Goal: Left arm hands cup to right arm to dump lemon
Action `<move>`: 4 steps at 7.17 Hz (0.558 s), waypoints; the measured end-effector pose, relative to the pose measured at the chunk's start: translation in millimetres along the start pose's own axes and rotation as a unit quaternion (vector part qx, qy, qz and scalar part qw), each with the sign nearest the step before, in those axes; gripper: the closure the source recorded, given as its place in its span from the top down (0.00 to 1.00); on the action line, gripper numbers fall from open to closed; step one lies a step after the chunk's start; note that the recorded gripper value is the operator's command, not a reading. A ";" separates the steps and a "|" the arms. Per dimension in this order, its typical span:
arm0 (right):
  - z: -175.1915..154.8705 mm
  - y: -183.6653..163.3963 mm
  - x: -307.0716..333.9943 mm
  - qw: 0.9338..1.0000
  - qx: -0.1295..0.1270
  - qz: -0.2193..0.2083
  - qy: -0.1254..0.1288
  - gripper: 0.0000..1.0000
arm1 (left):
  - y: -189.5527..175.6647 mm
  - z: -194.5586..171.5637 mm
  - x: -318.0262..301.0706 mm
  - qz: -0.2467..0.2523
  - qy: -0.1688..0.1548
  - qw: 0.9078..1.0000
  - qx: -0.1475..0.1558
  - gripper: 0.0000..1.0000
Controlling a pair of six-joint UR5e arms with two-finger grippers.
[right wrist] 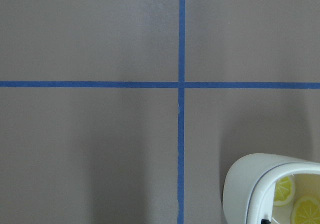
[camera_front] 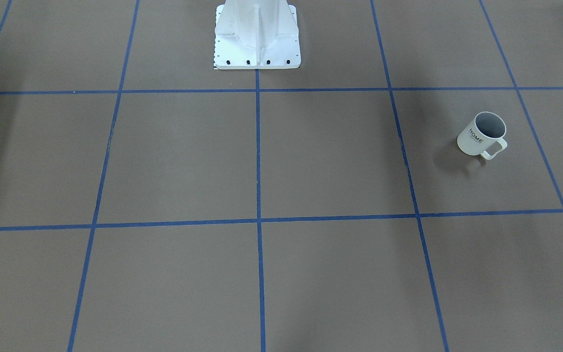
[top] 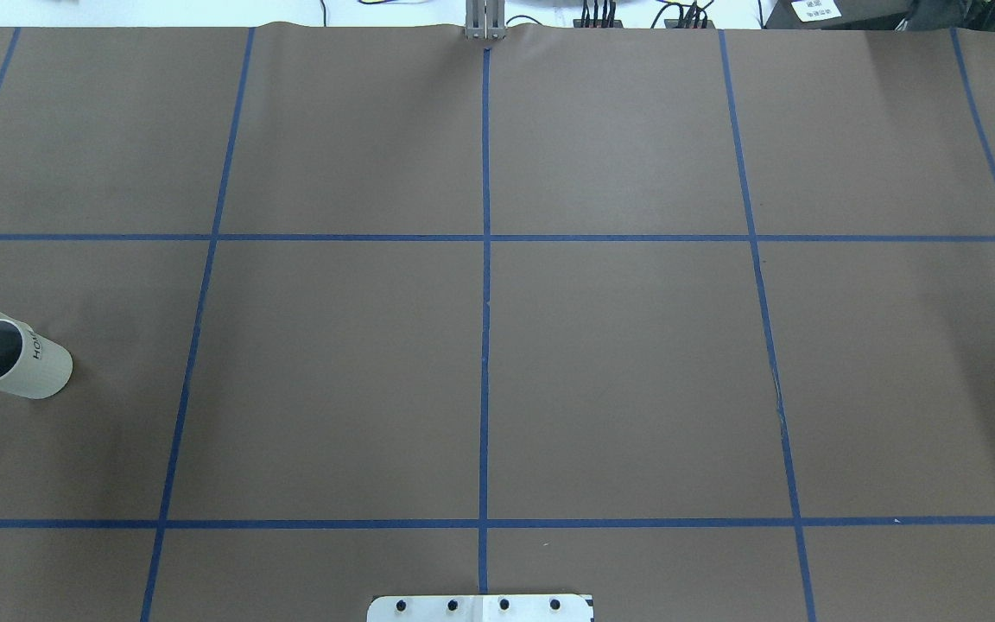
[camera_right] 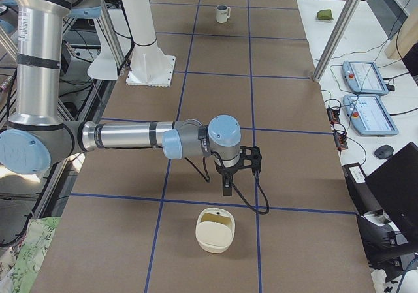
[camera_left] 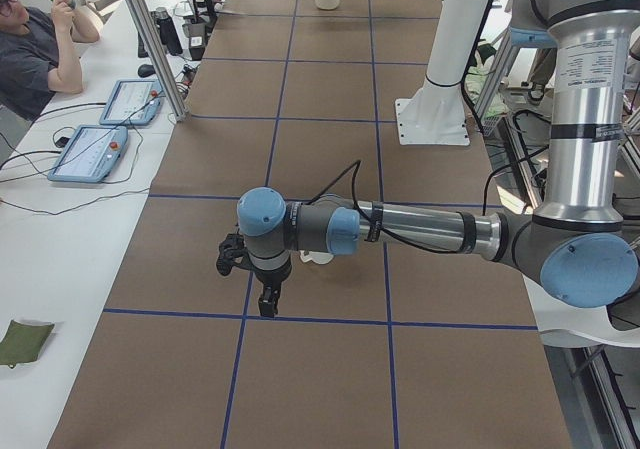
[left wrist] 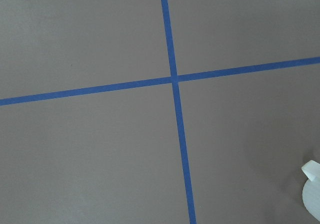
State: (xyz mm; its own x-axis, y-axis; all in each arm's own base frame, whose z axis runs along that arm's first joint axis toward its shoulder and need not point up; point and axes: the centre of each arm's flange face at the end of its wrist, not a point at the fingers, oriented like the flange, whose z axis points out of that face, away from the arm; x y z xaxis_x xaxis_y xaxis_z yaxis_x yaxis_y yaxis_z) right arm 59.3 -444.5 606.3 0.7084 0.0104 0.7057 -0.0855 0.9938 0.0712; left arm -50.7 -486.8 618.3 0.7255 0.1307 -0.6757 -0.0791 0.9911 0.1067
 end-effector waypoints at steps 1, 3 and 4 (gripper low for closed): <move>0.1 0.0 0.1 1.000 0.000 0.001 0.000 1.00 | 0.0 -0.5 0.4 -0.006 0.000 1.000 0.000 1.00; 0.4 0.0 0.5 1.000 0.000 0.004 0.001 1.00 | -0.5 -2.3 2.0 -0.036 0.000 0.999 0.003 1.00; 0.5 0.0 0.7 1.000 0.000 0.004 0.001 1.00 | -0.7 -2.7 2.4 -0.043 0.000 0.999 0.004 1.00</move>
State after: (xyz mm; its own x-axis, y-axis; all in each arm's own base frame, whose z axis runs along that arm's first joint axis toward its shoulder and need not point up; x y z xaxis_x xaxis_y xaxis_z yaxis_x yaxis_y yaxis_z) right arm 59.5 -444.5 607.2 0.7098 0.0189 0.7042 -0.0909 0.9937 0.0650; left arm -50.7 -487.1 614.7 0.7296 0.0451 -0.6824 -0.0116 0.9985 0.0536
